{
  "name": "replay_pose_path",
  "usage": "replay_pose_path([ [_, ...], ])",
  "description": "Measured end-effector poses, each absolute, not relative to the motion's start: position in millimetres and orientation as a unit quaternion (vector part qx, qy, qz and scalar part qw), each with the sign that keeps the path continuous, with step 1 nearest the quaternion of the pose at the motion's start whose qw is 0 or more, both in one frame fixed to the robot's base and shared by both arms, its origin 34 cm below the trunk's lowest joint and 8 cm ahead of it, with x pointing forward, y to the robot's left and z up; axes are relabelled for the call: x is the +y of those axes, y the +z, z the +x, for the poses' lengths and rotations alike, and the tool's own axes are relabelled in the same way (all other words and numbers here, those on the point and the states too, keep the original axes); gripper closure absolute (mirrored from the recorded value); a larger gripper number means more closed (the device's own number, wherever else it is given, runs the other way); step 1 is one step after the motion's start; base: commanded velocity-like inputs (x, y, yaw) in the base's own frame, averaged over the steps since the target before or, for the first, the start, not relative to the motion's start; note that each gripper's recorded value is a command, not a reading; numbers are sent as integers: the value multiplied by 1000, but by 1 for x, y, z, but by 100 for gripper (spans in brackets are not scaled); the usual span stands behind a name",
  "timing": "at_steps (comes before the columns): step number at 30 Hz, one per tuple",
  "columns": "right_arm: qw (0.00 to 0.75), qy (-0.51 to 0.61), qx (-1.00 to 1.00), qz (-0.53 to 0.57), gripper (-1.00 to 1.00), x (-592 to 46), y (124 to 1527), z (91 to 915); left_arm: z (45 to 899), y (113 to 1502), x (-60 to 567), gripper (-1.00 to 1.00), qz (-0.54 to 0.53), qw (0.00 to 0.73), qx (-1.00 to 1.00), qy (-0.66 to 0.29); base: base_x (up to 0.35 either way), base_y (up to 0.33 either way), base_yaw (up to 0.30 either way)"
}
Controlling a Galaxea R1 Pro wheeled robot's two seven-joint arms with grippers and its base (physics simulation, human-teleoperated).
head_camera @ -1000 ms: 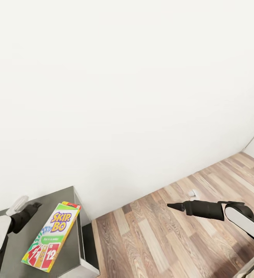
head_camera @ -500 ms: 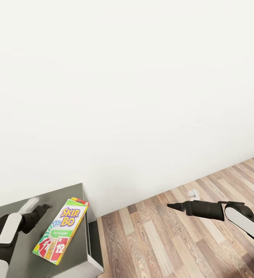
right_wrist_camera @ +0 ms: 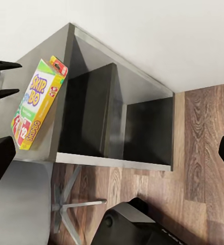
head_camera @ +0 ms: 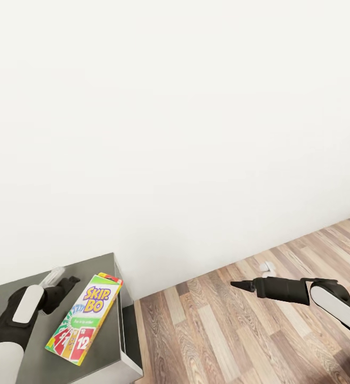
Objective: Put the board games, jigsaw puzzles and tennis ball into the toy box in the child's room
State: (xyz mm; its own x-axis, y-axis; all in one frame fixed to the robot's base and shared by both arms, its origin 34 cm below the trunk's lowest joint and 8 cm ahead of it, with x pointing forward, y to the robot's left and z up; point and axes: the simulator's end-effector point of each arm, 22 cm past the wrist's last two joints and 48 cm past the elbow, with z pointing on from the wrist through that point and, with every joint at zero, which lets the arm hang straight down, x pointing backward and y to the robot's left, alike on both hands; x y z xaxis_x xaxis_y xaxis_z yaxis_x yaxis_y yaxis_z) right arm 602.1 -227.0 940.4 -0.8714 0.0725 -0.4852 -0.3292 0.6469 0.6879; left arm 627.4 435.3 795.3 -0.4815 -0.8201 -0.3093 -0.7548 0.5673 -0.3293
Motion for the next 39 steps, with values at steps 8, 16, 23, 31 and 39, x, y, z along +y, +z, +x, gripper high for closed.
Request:
replay_pose_path([
  [8,243,414,874,-74,-100,-227,941,602,650,800,426,-100,-460,219,856,-85,0,0,3],
  [16,243,413,875,-74,-100,-228,941,602,669,805,418,-100,-457,216,858,-91,0,0,1],
  [23,242,412,875,-74,-100,-229,941,602,674,806,416,-100,-452,215,861,-87,0,0,0],
  [31,242,413,875,-74,-100,-229,941,602,675,805,416,-100,-449,213,864,-82,0,0,0],
  [39,242,413,875,-74,-100,-229,942,602,672,801,415,-100,-448,208,866,-79,0,0,0],
])
